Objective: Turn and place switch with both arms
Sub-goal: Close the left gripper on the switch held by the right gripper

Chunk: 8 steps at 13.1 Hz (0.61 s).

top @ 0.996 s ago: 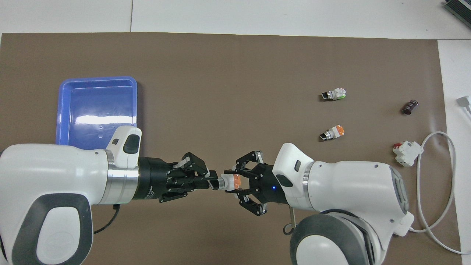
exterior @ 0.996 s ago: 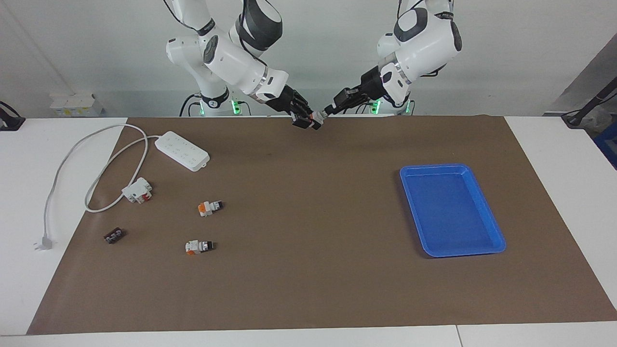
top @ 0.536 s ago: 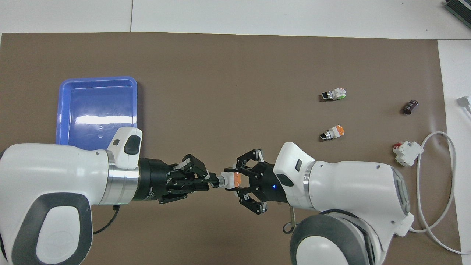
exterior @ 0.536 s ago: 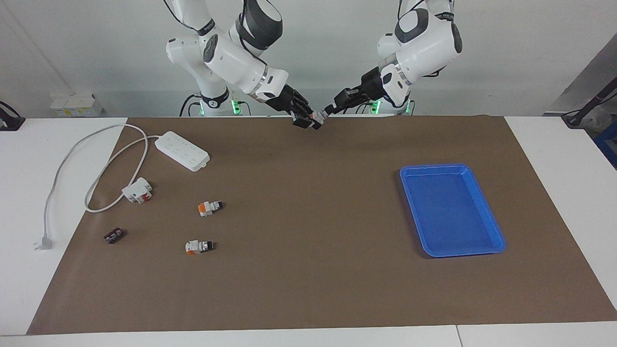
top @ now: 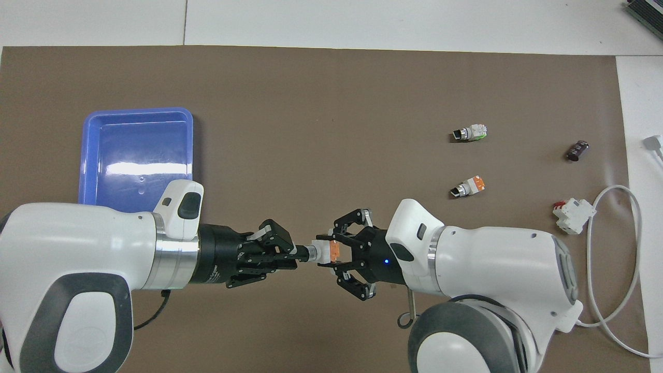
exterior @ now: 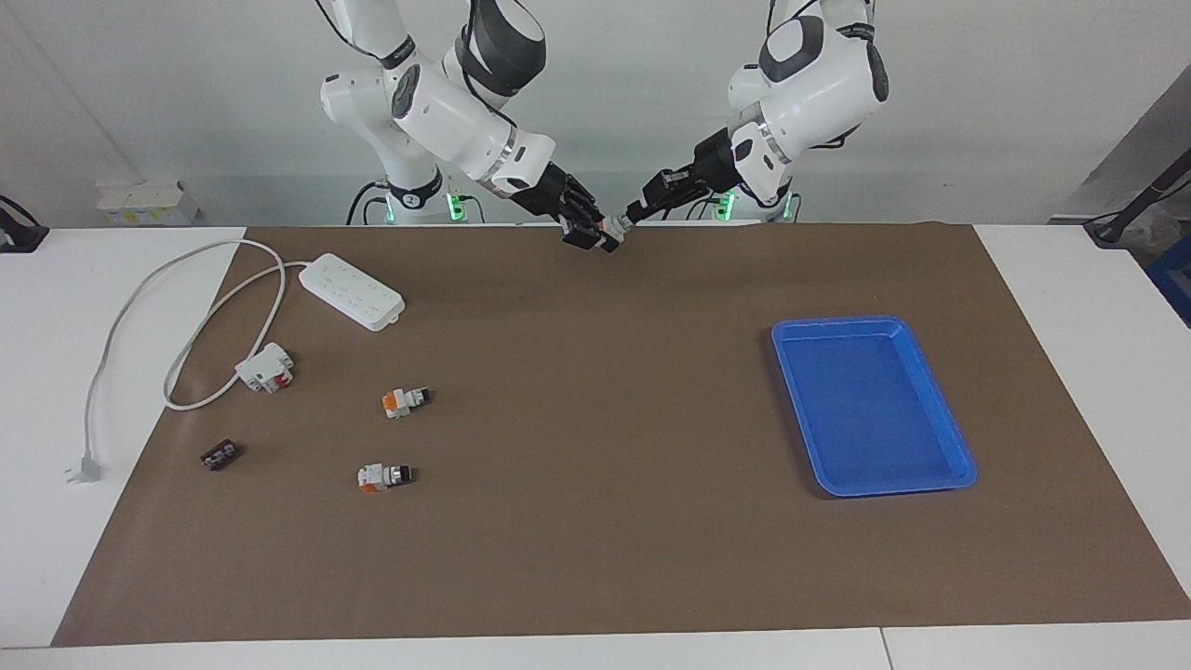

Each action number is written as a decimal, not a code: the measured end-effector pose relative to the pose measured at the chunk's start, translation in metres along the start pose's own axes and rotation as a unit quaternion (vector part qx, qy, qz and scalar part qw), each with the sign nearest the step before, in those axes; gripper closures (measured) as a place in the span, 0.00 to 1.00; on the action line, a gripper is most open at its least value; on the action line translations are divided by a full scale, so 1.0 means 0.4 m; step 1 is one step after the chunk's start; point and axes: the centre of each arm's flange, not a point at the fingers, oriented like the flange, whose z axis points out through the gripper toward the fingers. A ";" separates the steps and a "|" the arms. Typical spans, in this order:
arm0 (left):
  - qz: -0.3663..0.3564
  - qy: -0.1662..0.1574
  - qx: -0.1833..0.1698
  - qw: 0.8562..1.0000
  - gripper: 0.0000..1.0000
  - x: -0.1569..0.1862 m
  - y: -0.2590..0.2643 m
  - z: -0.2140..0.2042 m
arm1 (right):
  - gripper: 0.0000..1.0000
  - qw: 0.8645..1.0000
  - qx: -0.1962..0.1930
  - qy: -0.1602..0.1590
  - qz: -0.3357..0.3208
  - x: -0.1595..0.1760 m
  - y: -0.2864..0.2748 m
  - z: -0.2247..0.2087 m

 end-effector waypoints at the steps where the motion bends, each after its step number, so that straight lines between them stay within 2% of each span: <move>1: 0.007 0.000 0.000 1.000 0.75 -0.002 0.001 0.002 | 0.59 1.000 0.000 0.000 0.000 0.000 0.000 0.000; 4: 0.026 0.001 0.000 1.000 0.80 -0.002 0.002 0.002 | 0.59 1.000 -0.004 -0.001 0.000 0.000 0.002 -0.001; 5: 0.032 0.003 -0.001 0.999 0.86 -0.002 0.004 0.001 | 0.59 1.000 -0.007 -0.002 -0.001 0.001 0.002 -0.001; 8: 0.049 0.005 -0.003 0.999 0.90 -0.003 0.006 0.000 | 0.59 1.000 -0.008 -0.002 -0.001 0.002 0.001 0.000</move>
